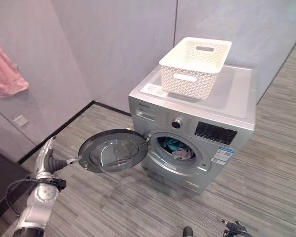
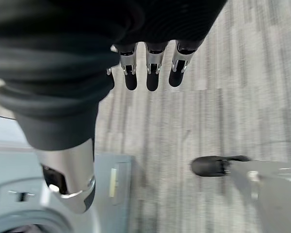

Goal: Grab the laundry basket,head to the washer,open it,put in the laundry and shut it.

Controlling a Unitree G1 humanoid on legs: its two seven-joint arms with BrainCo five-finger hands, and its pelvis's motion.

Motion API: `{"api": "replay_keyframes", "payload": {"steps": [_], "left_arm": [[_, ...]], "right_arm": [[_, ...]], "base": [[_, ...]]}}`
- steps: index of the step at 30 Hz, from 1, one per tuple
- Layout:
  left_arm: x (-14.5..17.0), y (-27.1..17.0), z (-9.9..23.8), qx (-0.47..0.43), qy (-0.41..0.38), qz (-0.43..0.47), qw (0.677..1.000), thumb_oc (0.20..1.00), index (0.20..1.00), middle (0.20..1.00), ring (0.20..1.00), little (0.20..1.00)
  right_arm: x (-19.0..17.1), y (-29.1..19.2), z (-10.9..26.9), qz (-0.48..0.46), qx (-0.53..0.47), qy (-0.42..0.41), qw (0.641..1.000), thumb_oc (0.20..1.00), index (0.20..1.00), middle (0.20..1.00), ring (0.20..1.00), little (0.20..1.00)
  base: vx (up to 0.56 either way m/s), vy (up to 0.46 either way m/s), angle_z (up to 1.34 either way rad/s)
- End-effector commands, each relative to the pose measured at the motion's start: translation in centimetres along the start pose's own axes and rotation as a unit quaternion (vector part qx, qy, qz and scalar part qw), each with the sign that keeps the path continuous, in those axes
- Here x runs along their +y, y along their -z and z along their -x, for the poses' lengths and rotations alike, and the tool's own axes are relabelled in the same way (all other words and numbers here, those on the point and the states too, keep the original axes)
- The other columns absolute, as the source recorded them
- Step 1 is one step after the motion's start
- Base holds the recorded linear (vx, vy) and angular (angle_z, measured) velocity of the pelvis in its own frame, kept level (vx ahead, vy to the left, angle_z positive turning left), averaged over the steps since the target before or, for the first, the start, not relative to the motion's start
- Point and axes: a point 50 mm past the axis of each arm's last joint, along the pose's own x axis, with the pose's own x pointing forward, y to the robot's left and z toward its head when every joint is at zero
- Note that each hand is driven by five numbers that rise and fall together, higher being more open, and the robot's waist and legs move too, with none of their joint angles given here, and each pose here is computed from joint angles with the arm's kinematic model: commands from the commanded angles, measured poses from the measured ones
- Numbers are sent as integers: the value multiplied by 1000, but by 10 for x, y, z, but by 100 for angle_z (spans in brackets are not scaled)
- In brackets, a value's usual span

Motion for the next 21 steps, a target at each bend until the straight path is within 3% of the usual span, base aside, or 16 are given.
{"api": "replay_keyframes", "payload": {"steps": [1, 7, 11, 15, 21], "left_arm": [[54, -33, -48, -30, -72, -44, 996, 1000, 1000, 1000, 1000, 1000], [100, -51, -96, 49, -61, -32, 996, 1000, 1000, 1000, 1000, 1000], [147, -93, -113, 55, -78, 0, 995, 1000, 1000, 1000, 1000, 1000], [194, -129, -114, 48, -121, 4, 991, 1000, 1000, 1000, 1000, 1000], [229, -140, -107, 67, -162, -71, 982, 1000, 1000, 1000, 1000, 1000]], "right_arm": [[17, -14, 1, 23, -32, -36, 999, 1000, 1000, 1000, 1000, 1000], [14, -22, 0, 53, -47, -41, 997, 1000, 1000, 1000, 1000, 1000], [12, -49, -3, 79, -84, -41, 992, 1000, 1000, 1000, 1000, 1000], [16, -89, -1, 76, -145, -48, 985, 1000, 1000, 1000, 1000, 1000], [24, -110, 7, 68, -201, -69, 975, 1000, 1000, 1000, 1000, 1000]], "base": [[9, 3, -8], [-24, -45, -2], [-91, -91, 0], [-134, -63, 2], [-79, -76, 13]]}}
